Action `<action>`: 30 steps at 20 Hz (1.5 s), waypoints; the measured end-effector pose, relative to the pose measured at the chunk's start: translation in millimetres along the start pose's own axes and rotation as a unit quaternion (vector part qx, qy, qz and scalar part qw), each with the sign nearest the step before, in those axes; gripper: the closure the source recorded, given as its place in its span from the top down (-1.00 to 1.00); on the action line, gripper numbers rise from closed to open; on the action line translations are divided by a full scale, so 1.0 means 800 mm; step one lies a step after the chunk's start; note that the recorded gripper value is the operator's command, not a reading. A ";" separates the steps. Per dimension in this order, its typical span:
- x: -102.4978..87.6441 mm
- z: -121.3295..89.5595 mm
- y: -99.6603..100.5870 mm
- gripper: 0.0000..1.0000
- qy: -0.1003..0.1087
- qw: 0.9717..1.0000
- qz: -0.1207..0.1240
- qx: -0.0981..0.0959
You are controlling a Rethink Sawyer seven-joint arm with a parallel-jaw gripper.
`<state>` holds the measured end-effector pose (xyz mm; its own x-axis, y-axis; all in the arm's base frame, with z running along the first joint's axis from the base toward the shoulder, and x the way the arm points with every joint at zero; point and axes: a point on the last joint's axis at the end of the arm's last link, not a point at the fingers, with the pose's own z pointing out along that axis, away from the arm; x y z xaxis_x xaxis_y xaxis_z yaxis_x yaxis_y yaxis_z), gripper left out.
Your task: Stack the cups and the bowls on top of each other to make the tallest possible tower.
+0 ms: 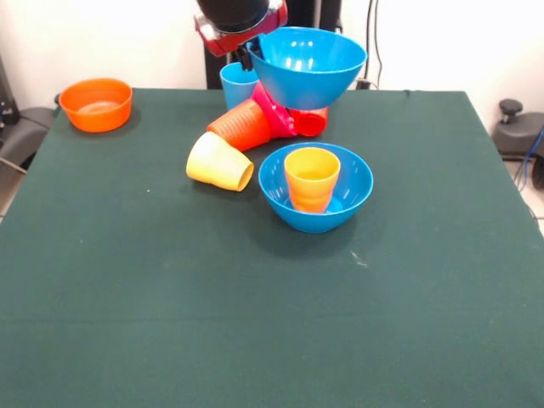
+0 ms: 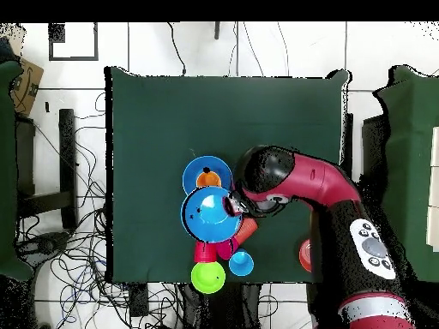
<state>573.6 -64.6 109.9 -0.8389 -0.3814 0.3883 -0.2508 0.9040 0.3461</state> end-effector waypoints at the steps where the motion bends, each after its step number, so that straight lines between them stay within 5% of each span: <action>1: -0.007 -0.008 -0.006 -1.00 -0.008 1.000 0.001 0.006; 14: -0.045 -0.046 -0.018 -1.00 -0.039 0.998 -0.004 0.040; 30: -0.078 -0.058 0.011 -1.00 -0.027 0.998 0.003 0.062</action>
<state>646.2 -41.6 128.2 -0.8651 -0.3674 0.3415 -0.3002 0.9246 0.2344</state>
